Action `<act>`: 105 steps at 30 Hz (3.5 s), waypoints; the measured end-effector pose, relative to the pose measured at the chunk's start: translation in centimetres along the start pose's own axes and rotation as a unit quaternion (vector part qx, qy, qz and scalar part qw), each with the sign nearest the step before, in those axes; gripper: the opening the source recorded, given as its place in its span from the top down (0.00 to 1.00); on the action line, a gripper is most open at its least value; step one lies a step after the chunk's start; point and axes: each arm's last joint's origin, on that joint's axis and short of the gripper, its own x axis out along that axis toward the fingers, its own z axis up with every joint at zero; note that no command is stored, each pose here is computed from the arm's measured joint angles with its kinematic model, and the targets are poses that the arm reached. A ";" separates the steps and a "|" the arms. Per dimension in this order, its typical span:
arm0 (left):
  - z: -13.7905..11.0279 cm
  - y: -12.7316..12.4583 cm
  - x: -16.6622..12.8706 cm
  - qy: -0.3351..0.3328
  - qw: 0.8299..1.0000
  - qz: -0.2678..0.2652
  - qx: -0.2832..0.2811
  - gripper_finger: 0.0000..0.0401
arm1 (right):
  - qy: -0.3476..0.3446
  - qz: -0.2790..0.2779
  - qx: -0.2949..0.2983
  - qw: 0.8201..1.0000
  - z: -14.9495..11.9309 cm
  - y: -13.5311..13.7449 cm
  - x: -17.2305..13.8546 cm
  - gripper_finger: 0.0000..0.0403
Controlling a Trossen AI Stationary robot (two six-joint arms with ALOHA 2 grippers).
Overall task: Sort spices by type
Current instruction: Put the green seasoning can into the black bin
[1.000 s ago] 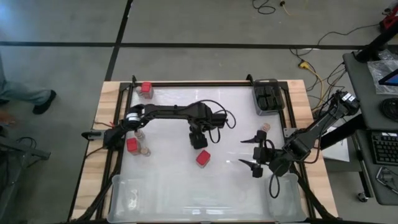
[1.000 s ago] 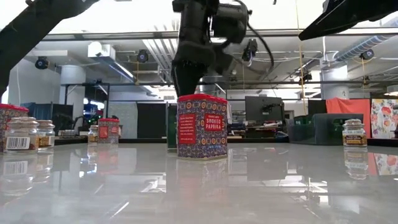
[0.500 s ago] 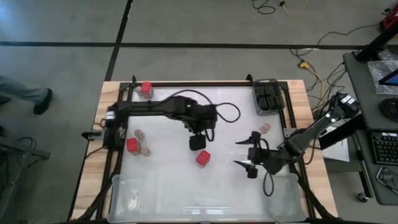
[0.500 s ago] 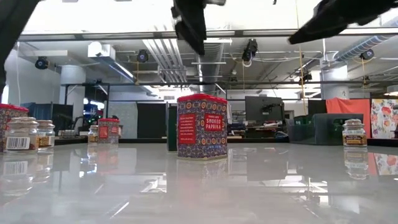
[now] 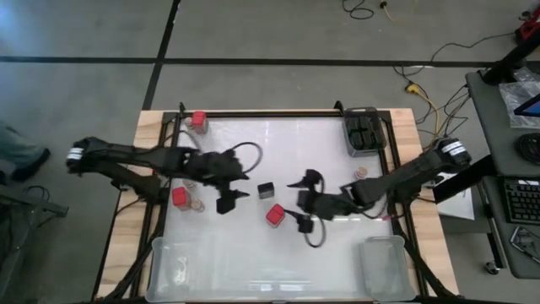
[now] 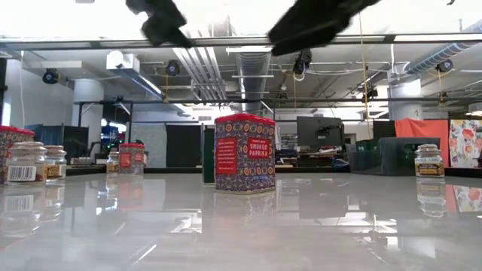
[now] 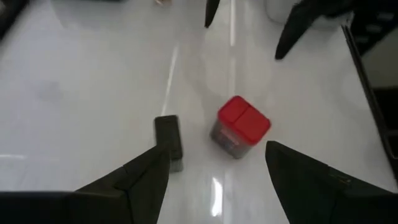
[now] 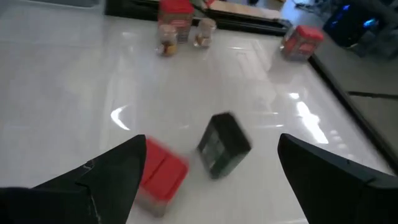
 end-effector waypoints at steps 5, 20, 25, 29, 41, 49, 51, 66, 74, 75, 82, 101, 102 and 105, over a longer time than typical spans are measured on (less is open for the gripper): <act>-4.0 0.6 0.3 -0.085 0.996 -0.005 -0.006 0.38 | 0.003 0.021 -0.031 0.999 2.6 -0.8 3.9 0.15; -9.5 1.7 3.5 -0.214 0.976 0.020 0.030 0.38 | 0.106 0.106 -0.002 0.989 2.2 -6.0 10.8 0.14; -10.2 2.0 3.5 -0.233 0.970 0.051 0.044 0.38 | 0.129 0.119 -0.022 0.984 0.9 -6.2 12.1 0.13; -10.1 2.0 3.5 -0.233 0.970 0.053 0.047 0.38 | 0.141 0.115 -0.022 0.983 0.2 -6.8 13.0 0.15; -9.9 2.0 3.4 -0.230 0.969 0.064 0.057 0.38 | 0.154 0.151 -0.002 0.976 -0.9 -7.3 13.9 0.28; -9.9 2.1 3.4 -0.229 0.969 0.068 0.064 0.38 | 0.162 0.152 -0.008 0.975 -1.3 -7.3 14.1 0.40; -9.9 2.1 3.4 -0.228 0.969 0.068 0.064 0.38 | 0.166 0.151 -0.005 0.974 -1.5 -7.3 14.3 0.42; -9.9 2.3 3.4 -0.230 0.965 0.114 0.049 0.38 | 0.167 0.147 0.010 0.975 -1.6 -7.4 14.4 0.58; -9.8 2.4 3.4 -0.230 0.965 0.115 0.053 0.38 | 0.163 0.147 0.009 0.976 -1.4 -7.4 14.3 0.66; -9.9 2.4 3.4 -0.230 0.965 0.115 0.053 0.38 | 0.163 0.147 0.009 0.976 -1.3 -7.5 14.2 0.66; -9.9 2.4 3.4 -0.227 0.965 0.116 0.056 0.38 | 0.153 0.131 0.021 0.979 0.9 -8.5 11.2 0.64; -10.5 2.3 3.9 -0.198 0.977 0.079 -0.018 0.38 | 0.203 -0.240 0.155 0.937 -0.1 -16.3 -4.4 0.67; -10.6 2.3 3.9 -0.195 0.977 0.079 -0.017 0.38 | 0.200 -0.261 0.180 0.927 -0.2 -16.9 -5.5 0.67; -10.7 2.3 3.9 -0.187 0.979 0.081 -0.012 0.38 | 0.207 -0.337 0.243 0.886 -1.5 -18.8 -8.4 0.68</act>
